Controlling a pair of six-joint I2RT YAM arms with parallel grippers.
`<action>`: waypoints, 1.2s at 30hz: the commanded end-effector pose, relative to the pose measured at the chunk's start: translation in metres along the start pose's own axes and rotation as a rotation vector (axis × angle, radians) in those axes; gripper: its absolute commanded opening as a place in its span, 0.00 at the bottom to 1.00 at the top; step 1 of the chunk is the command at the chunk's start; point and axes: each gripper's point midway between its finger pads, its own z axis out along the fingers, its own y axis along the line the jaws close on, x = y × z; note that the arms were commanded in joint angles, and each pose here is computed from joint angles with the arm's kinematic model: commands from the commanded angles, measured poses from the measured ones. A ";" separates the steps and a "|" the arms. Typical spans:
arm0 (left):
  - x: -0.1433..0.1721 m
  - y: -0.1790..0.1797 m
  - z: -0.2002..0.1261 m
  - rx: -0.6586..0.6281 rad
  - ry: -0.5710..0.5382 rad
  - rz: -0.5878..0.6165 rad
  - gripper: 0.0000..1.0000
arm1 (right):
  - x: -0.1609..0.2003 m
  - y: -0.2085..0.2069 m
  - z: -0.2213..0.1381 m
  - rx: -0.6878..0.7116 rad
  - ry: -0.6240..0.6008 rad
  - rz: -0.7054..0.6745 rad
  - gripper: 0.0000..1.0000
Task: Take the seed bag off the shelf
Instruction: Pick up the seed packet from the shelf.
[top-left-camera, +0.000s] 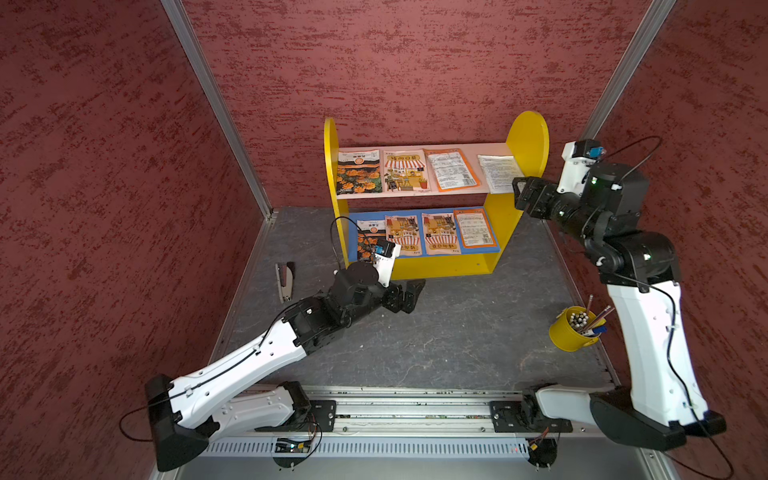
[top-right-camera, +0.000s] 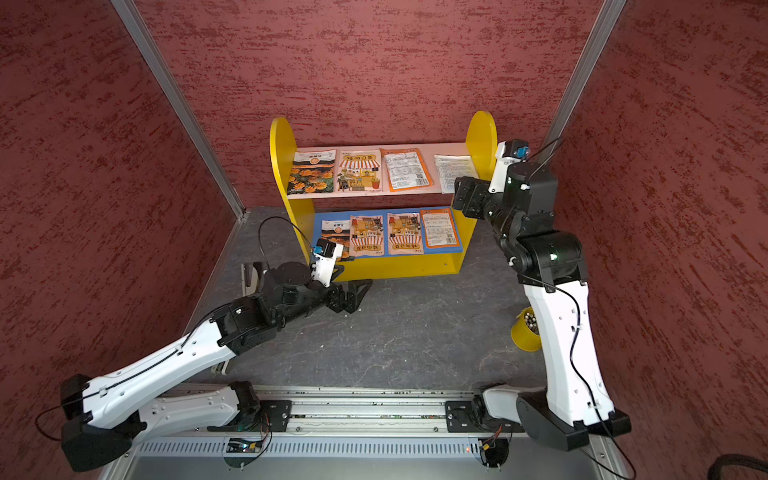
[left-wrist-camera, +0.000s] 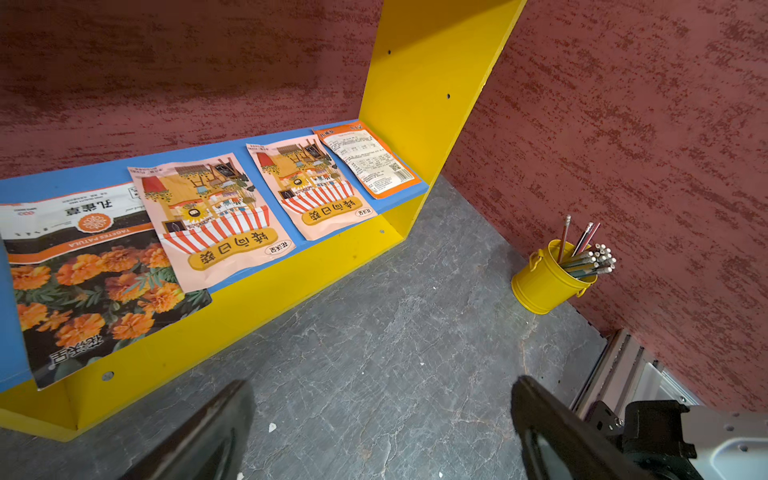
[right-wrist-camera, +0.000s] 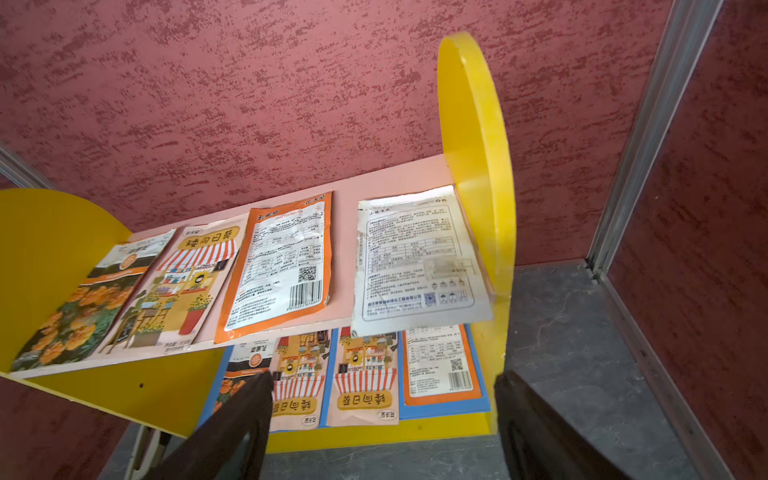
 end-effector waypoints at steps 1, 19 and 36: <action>-0.003 0.003 -0.009 -0.010 -0.032 0.002 1.00 | 0.014 -0.004 0.014 -0.034 0.022 0.161 0.84; 0.011 0.003 -0.020 0.015 -0.003 0.031 1.00 | 0.032 -0.028 0.073 -0.239 0.042 0.490 0.73; 0.015 0.001 -0.011 0.015 0.016 0.038 1.00 | 0.023 -0.046 0.091 -0.231 0.012 0.535 0.44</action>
